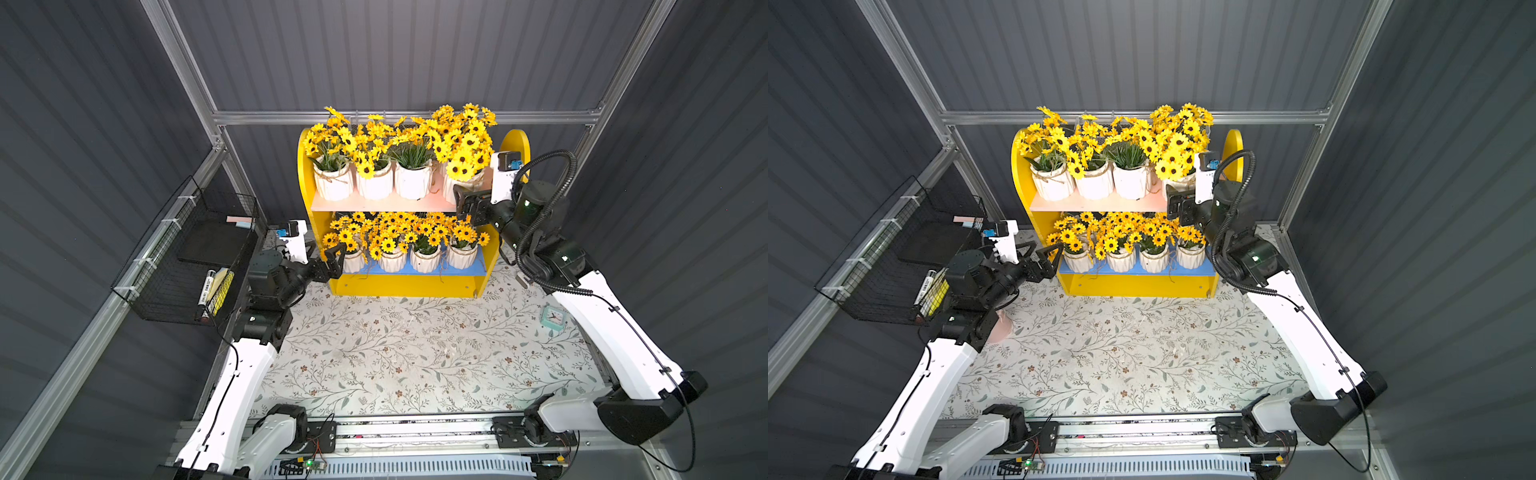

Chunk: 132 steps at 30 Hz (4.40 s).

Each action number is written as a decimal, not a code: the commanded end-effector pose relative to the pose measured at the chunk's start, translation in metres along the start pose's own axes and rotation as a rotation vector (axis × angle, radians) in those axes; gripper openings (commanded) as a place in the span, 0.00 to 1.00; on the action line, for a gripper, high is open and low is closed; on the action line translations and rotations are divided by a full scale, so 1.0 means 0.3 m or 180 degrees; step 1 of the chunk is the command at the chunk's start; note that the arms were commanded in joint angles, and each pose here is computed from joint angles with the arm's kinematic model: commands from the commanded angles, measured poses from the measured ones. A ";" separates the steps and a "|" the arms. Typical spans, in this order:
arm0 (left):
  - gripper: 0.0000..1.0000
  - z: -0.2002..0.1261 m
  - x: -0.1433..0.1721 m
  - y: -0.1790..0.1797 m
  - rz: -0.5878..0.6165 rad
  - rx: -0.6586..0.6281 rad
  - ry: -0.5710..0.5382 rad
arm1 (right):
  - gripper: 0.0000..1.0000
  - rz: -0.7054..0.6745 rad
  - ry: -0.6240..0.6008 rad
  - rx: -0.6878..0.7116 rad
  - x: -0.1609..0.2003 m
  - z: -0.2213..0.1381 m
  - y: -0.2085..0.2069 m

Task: Take the sunflower pots off the shelves
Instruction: Pick up the sunflower pot from the shelf.

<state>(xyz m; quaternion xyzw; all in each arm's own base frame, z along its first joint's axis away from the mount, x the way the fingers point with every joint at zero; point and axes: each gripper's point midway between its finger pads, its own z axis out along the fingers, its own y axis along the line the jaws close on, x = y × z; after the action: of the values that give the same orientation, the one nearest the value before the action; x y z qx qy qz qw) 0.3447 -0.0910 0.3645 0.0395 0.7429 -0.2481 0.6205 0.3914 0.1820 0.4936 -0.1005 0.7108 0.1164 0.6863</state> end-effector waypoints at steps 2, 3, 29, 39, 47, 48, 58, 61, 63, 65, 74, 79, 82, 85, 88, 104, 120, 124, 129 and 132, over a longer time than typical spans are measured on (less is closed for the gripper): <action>0.99 -0.015 -0.017 -0.019 0.0104 0.0079 -0.0084 | 0.99 0.0051 -0.0139 -0.0069 -0.047 0.016 0.010; 0.99 -0.017 -0.019 -0.019 0.0104 0.0077 -0.0089 | 0.99 0.0046 -0.0137 -0.0062 -0.048 0.022 0.010; 0.99 -0.023 -0.016 -0.018 0.0082 0.0070 -0.0113 | 0.99 0.0075 -0.0188 0.0022 -0.017 0.127 -0.012; 0.99 -0.021 -0.011 -0.018 0.0070 0.0081 -0.0102 | 0.99 0.0064 -0.0208 0.0140 -0.007 0.161 -0.029; 0.99 -0.018 -0.006 -0.018 0.0058 0.0090 -0.0092 | 0.99 0.0047 -0.0248 0.0198 0.001 0.185 -0.034; 0.99 -0.019 -0.008 -0.019 0.0060 0.0095 -0.0096 | 0.99 0.0044 -0.0254 0.0208 0.001 0.187 -0.036; 0.99 -0.016 -0.002 -0.020 0.0043 0.0113 -0.0081 | 0.99 0.0032 -0.0214 0.0255 0.036 0.225 -0.041; 0.99 -0.016 -0.004 -0.020 0.0045 0.0111 -0.0087 | 0.99 0.0026 -0.0201 0.0249 0.045 0.237 -0.038; 0.99 -0.015 -0.002 -0.020 0.0042 0.0114 -0.0082 | 0.99 0.0017 -0.0187 0.0248 0.050 0.240 -0.038; 0.99 -0.015 -0.003 -0.022 0.0045 0.0123 -0.0083 | 0.99 0.0001 -0.0187 0.0270 0.054 0.240 -0.042; 0.99 -0.017 -0.003 -0.016 0.0044 0.0097 -0.0092 | 0.96 -0.0098 -0.0181 0.0304 0.072 0.236 -0.048; 0.99 -0.015 0.001 -0.014 0.0041 0.0085 -0.0085 | 0.92 -0.0110 -0.0215 0.0305 0.070 0.225 -0.052; 0.99 -0.015 -0.001 -0.013 0.0042 0.0083 -0.0089 | 0.84 -0.0147 -0.0226 0.0291 0.063 0.220 -0.048; 0.99 -0.016 -0.001 -0.013 0.0043 0.0083 -0.0092 | 0.78 -0.0154 -0.0234 0.0287 0.060 0.217 -0.049; 0.99 -0.018 -0.003 -0.014 0.0045 0.0079 -0.0100 | 0.72 -0.0158 -0.0246 0.0262 0.054 0.213 -0.045; 0.99 -0.017 -0.001 -0.012 0.0043 0.0077 -0.0096 | 0.02 -0.0179 -0.0300 0.0240 0.031 0.192 -0.043; 0.99 -0.007 0.003 -0.012 0.0034 0.0094 -0.0077 | 0.00 -0.0197 -0.0491 0.0146 -0.033 0.152 -0.031; 0.99 -0.005 0.005 -0.012 0.0028 0.0106 -0.0069 | 0.00 -0.0208 -0.0567 0.0185 -0.055 0.142 -0.039; 0.99 -0.001 0.009 -0.012 0.0026 0.0115 -0.0055 | 0.00 -0.0216 -0.0636 0.0218 -0.075 0.135 -0.046; 0.99 0.001 0.010 -0.012 0.0018 0.0120 -0.0052 | 0.00 -0.0196 -0.0686 0.0208 -0.092 0.126 -0.052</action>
<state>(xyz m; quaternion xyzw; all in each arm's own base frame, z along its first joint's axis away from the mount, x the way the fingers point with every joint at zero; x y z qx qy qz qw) 0.3421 -0.0937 0.3629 0.0477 0.7369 -0.2543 0.6246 0.4459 0.1893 0.4894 -0.0892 0.6677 0.0872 0.7339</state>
